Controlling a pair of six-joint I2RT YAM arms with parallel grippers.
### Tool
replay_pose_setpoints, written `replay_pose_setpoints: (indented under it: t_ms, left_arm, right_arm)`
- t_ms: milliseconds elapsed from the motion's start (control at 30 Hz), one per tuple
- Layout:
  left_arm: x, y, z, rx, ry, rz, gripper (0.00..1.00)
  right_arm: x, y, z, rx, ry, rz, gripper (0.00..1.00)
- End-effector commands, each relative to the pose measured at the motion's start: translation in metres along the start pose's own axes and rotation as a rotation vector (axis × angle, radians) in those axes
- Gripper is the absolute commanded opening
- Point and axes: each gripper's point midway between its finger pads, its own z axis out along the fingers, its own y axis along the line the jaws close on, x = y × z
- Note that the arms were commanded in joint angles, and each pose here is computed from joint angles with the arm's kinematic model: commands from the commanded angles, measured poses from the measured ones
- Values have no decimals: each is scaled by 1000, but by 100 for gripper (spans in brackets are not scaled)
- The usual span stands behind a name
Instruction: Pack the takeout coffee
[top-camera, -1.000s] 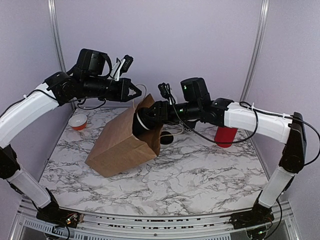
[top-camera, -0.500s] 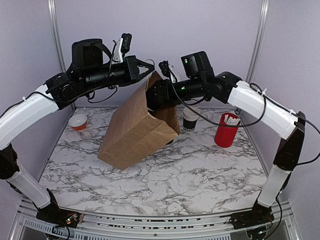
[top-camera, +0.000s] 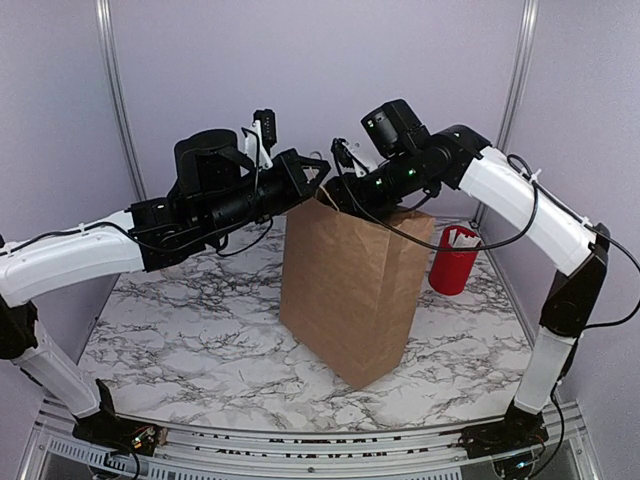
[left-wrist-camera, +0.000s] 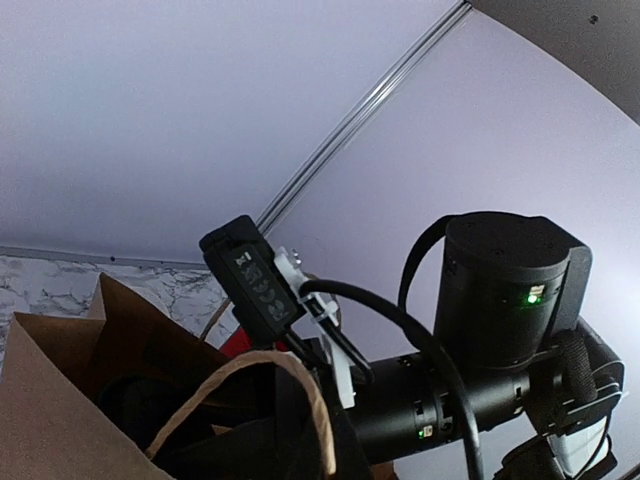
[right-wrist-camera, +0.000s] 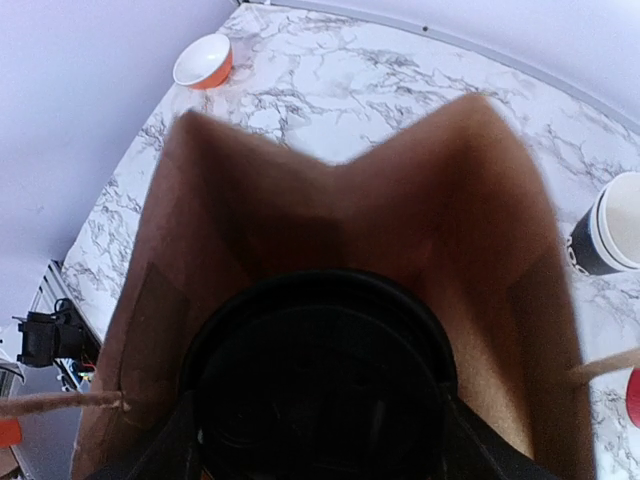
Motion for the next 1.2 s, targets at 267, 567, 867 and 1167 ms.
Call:
replay_pose_setpoints:
  t_ms: [267,567,867,1167]
  left_arm:
    - [22,22,-37,-22,-51,-59,0]
    - [27,21,-55,-26,-54,-29,0]
    - [40,23,-63,-20,-23,10,0]
    - [46,25,-71,-23,-14,35,0]
  right_arm:
    - [54,16,14,0,161,-64,71]
    - [86,7,20,72,224,-114,71]
    - [94,-2,31,114,257,-157,71]
    - [110,-5,48,131,323,-175,72]
